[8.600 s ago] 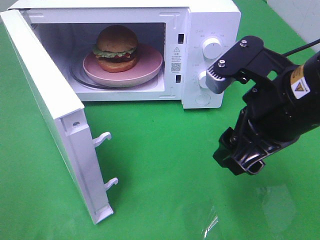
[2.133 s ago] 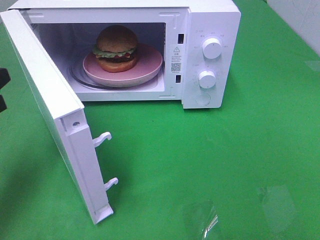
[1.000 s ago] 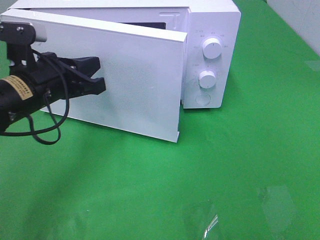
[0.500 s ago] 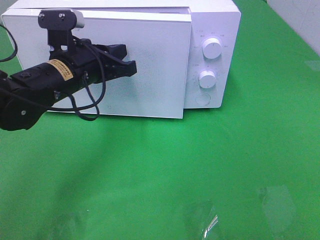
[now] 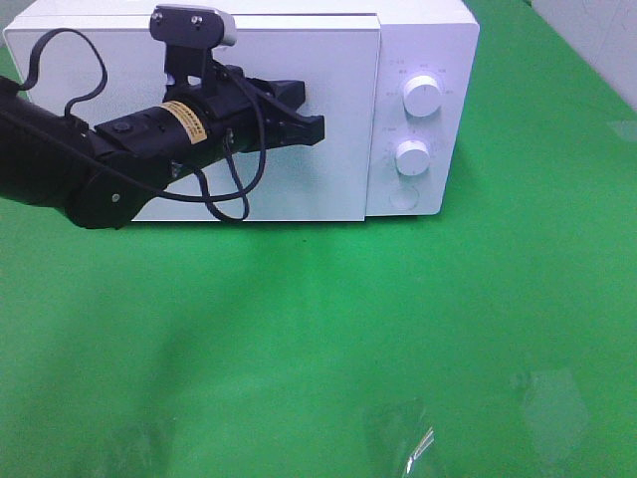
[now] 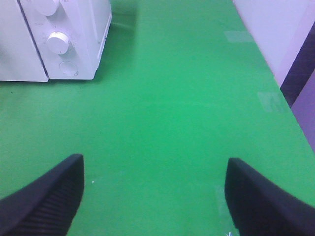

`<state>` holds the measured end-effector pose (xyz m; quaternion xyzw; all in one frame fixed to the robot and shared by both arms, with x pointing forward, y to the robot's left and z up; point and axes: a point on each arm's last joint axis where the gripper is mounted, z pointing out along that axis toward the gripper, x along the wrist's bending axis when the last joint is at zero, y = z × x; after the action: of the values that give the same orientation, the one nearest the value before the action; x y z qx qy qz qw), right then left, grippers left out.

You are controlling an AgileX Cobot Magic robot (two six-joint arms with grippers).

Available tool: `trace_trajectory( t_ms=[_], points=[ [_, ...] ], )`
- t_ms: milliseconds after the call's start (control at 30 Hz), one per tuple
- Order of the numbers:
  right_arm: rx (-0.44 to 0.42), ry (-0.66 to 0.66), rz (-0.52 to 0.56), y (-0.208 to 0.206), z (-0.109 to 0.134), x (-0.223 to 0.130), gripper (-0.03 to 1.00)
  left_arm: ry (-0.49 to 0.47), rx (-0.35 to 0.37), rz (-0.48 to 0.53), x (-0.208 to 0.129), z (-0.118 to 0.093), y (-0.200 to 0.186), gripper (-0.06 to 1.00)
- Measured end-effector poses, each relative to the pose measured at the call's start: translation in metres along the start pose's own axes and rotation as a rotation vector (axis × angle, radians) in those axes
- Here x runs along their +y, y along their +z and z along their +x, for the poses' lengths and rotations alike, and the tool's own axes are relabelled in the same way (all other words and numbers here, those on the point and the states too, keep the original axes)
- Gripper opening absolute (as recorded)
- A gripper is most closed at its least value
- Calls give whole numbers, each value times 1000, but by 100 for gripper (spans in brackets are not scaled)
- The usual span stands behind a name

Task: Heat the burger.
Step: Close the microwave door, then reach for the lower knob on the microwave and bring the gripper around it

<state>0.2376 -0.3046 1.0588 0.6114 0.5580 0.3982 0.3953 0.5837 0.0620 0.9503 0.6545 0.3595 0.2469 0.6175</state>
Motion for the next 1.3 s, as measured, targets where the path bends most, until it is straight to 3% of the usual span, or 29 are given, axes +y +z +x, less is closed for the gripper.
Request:
trace_trajectory(
  t_ms=[400, 633, 700, 733, 767, 833, 867, 900, 933, 967, 1000, 1067, 1100, 1133, 1167, 1200, 1300],
  points=[
    [0, 0, 0, 0, 0, 0, 76, 7, 11, 3, -1, -3, 11, 0],
    [0, 0, 0, 0, 0, 0, 76, -73, 52, 50, -3, -12, -9, 0],
    [0, 0, 0, 0, 0, 0, 76, -71, 36, 80, -6, -21, -18, 5],
    [0, 0, 0, 0, 0, 0, 76, -69, 25, 116, -10, -27, -28, 17],
    [0, 0, 0, 0, 0, 0, 76, -69, 25, 116, -10, -27, -28, 17],
    [0, 0, 0, 0, 0, 0, 76, -64, 19, 199, -15, -34, -41, 46],
    [0, 0, 0, 0, 0, 0, 76, -64, 19, 199, -15, -34, -41, 46],
    [0, 0, 0, 0, 0, 0, 76, -62, 27, 276, -18, -35, -48, 68],
    [0, 0, 0, 0, 0, 0, 76, -62, 27, 276, -18, -35, -48, 68],
    [0, 0, 0, 0, 0, 0, 76, -60, 44, 385, -21, -36, -55, 87],
    [0, 0, 0, 0, 0, 0, 76, -60, 44, 385, -21, -36, -55, 87],
    [0, 0, 0, 0, 0, 0, 76, -57, 76, 569, -16, -36, -72, 97],
    [0, 0, 0, 0, 0, 0, 76, -57, 76, 569, -16, -36, -72, 97],
    [0, 0, 0, 0, 0, 0, 76, -58, 97, 658, -11, -34, -84, 98],
    [0, 0, 0, 0, 0, 0, 76, -58, 97, 658, -11, -34, -84, 98],
    [0, 0, 0, 0, 0, 0, 76, -65, 129, 749, -6, -29, -96, 99],
    [0, 0, 0, 0, 0, 0, 76, -76, 161, 822, 1, -23, -109, 99]
  ],
)
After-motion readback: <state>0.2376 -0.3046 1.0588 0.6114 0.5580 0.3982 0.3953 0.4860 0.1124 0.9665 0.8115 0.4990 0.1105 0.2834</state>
